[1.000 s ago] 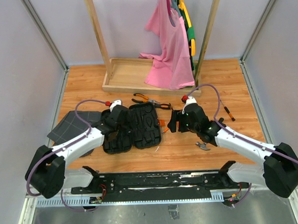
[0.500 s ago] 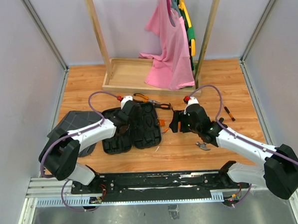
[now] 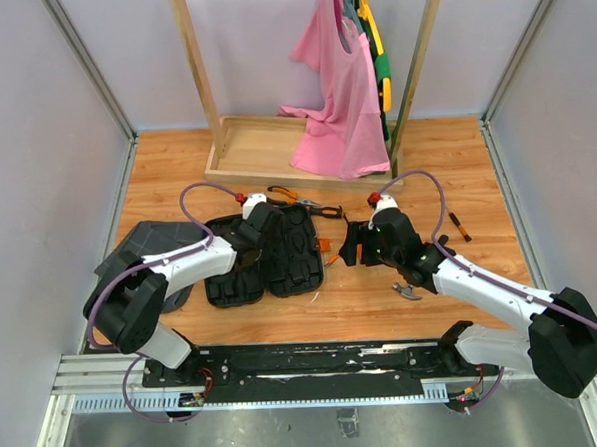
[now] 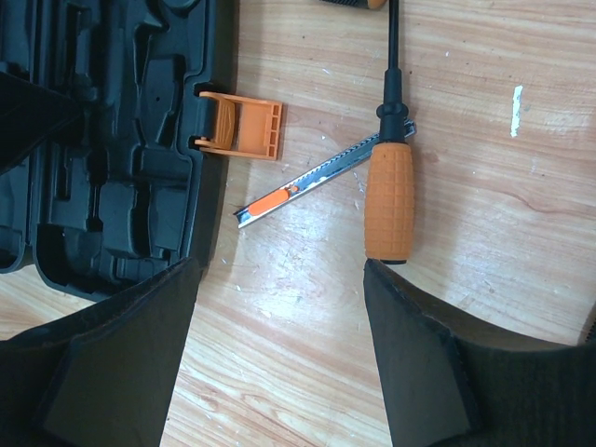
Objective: Sort the tools into containers
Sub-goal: Open the storage box at the center of the board.
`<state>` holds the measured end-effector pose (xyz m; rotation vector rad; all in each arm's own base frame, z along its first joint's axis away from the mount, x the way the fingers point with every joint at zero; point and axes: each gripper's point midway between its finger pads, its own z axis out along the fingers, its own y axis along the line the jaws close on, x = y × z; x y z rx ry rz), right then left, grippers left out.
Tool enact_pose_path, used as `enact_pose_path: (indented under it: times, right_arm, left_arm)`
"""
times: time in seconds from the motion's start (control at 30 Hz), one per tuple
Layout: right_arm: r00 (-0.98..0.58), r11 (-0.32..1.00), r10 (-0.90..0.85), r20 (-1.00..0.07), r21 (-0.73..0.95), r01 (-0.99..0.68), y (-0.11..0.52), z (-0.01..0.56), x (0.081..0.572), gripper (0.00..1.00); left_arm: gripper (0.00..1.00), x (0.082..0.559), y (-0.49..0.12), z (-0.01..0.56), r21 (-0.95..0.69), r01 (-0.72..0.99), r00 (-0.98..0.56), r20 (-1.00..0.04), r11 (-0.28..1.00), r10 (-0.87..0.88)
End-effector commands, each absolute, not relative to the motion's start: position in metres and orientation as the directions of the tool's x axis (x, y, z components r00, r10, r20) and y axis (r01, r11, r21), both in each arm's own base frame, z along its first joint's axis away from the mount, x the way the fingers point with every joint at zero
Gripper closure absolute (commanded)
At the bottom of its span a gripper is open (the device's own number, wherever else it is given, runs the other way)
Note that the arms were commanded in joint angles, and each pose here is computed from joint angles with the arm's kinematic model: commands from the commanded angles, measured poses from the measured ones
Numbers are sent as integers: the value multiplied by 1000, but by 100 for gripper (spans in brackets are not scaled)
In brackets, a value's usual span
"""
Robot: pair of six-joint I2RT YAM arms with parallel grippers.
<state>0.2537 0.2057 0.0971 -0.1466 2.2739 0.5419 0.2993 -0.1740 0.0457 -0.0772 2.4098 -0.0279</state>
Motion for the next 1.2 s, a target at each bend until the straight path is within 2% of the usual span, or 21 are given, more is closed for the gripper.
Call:
enact_pose_path:
  times: [0.0,0.13,0.23,0.6,0.9,1.17]
  right_arm:
    - [-693,904,88,-716,350,-247,201,96,253,27]
    - [-693,903,87,-716,350,-249,201,97,253,27]
    - [-694,905,86,-715,348,-246,200,95,253,27]
    - [-673,916,70,-736,315,-250,198,100,263,27]
    - [-662,929,48,-748,277,-246,191,108,271,27]
    - [-676,925,41,-736,283,-253,191,103,268,26]
  left_arm:
    - [42,300,-173,38,-18,-41,-740,-671,999,-42]
    - [48,295,-171,31,-17,-39,-748,-662,999,-41]
    - [57,290,-167,25,-12,-42,-759,-650,999,-40]
    - [68,263,-151,22,-32,-38,-778,-626,999,-50]
    - [70,236,-141,18,-60,-46,-812,-579,997,-73]
    - [69,235,-133,31,-103,-104,-770,-621,989,-146]
